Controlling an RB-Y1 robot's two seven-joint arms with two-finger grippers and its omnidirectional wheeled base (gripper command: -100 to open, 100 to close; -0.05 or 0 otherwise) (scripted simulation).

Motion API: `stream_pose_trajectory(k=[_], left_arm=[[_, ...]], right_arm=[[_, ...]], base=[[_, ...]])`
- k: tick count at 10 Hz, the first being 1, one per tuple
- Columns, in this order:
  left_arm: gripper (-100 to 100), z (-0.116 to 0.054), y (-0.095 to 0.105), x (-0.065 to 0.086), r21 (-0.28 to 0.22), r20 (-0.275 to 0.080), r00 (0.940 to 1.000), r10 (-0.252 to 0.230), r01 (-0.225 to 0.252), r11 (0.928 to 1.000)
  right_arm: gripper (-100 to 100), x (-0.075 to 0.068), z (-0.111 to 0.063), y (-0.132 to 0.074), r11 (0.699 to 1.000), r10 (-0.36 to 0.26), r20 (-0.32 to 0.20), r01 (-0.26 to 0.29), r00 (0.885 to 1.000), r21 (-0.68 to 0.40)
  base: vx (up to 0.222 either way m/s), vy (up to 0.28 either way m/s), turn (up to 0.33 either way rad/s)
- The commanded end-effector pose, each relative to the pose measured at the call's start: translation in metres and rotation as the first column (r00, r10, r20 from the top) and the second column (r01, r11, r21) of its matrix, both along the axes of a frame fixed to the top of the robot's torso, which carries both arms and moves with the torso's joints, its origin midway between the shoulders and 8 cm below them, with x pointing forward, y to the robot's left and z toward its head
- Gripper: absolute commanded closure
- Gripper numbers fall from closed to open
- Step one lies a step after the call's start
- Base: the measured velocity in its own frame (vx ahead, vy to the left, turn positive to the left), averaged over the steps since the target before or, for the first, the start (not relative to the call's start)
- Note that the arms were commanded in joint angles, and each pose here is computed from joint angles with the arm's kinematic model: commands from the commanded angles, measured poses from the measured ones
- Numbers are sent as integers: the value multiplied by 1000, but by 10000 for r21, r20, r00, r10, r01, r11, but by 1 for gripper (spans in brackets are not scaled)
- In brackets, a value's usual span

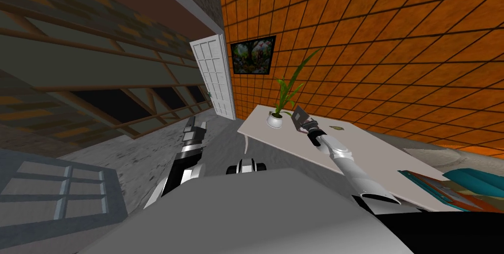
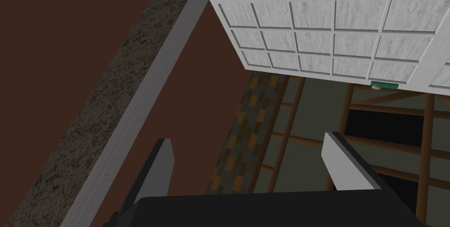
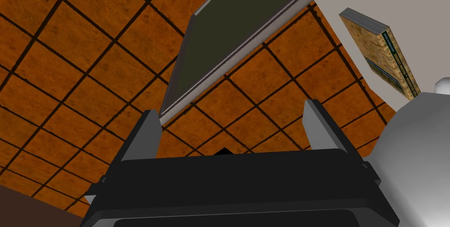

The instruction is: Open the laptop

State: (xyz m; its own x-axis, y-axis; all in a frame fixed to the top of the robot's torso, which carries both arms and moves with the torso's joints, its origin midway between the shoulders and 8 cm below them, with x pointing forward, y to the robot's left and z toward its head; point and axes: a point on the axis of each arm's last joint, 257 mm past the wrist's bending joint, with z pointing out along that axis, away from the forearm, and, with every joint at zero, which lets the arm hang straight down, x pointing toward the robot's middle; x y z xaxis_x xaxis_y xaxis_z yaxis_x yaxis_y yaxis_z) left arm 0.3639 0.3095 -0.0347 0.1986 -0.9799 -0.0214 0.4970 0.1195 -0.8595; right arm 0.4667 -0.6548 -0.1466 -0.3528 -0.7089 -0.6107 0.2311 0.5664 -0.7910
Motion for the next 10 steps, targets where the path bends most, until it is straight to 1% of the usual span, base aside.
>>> stream_pose_trajectory(k=[1,2,3,4,5,6,7,8,9,10], left_arm=[[0,0,0,0,0,-1,10000,1,-1,10000],[0,0,0,0,0,0,10000,0,0,10000],[0,0,0,0,0,0,10000,0,0,10000],[0,0,0,0,0,-1,10000,1,-1,10000],[0,0,0,0,1,1,10000,0,0,10000],[0,0,0,0,1,0,10000,0,0,10000],[0,0,0,0,2,1,10000,-1,1,10000],[0,0,0,0,1,-1,10000,1,-1,10000],[0,0,0,0,2,0,10000,0,0,10000],[0,0,0,0,1,-1,10000,1,-1,10000]], right_arm=[[-100,-2,15,-26,9951,-464,-221,443,9987,-887],[-100,-4,22,-34,9906,-640,-289,600,9975,-1230],[-100,-4,15,-27,9942,-510,-232,486,9984,-960],[-100,5,15,-29,9916,-782,-159,761,9968,-1048],[-100,6,16,-29,9917,-771,-128,753,9969,-1046],[-100,12,10,-30,9897,-1038,-134,1020,9945,-1004],[-100,17,17,-28,9895,-992,-35,983,9951,-1056],[-100,24,11,-28,9872,-1239,-63,1226,9923,-1017],[-100,29,17,-26,9872,-1197,28,1193,9928,-1057],[-100,35,10,-25,9846,-1432,-43,1421,9897,-1018]], base=[[-1,6,93],[-2,5,119],[0,1,22],[-63,-51,89],[-88,-78,84],[-120,-107,121],[-105,-79,52],[-108,-82,81],[-89,-72,59],[-102,-80,96]])
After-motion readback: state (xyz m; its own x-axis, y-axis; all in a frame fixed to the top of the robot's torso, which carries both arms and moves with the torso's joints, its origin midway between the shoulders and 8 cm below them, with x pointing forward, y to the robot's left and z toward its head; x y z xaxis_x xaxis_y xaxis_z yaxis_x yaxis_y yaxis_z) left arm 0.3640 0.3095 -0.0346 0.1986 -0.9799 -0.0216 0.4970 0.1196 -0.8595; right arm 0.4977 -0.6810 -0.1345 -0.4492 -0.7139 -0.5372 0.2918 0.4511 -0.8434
